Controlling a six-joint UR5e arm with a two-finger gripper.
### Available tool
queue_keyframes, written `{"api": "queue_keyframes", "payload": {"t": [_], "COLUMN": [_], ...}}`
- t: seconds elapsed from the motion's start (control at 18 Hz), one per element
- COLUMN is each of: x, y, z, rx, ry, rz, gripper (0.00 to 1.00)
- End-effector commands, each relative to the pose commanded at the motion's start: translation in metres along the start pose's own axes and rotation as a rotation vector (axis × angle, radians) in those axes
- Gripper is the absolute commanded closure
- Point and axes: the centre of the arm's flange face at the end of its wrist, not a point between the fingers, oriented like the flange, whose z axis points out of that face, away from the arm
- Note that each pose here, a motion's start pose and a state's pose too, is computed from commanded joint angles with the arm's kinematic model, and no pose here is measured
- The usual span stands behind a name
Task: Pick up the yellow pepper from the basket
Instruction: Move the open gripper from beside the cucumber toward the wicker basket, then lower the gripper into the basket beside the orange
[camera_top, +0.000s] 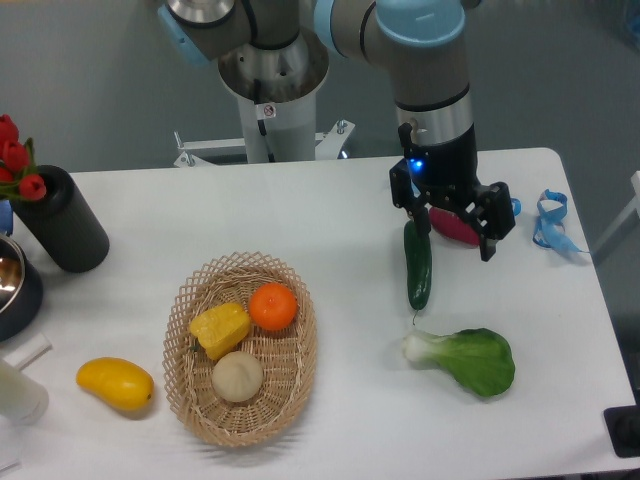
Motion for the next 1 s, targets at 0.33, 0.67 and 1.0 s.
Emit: {"api": "queue_keyframes", "payload": {"t": [0.33,0.67,1.0], "x": [0.016,0.045,0.093], "y": [-0.004,-0.057,-0.108], "z": [0.018,0.037,0.053], "rx": [0.058,0.091,0.089], "ry": [0.046,0.111,0.190], "rz": [-0.051,-0.186,-0.290], "gripper": [0.00,0.00,0.00]}}
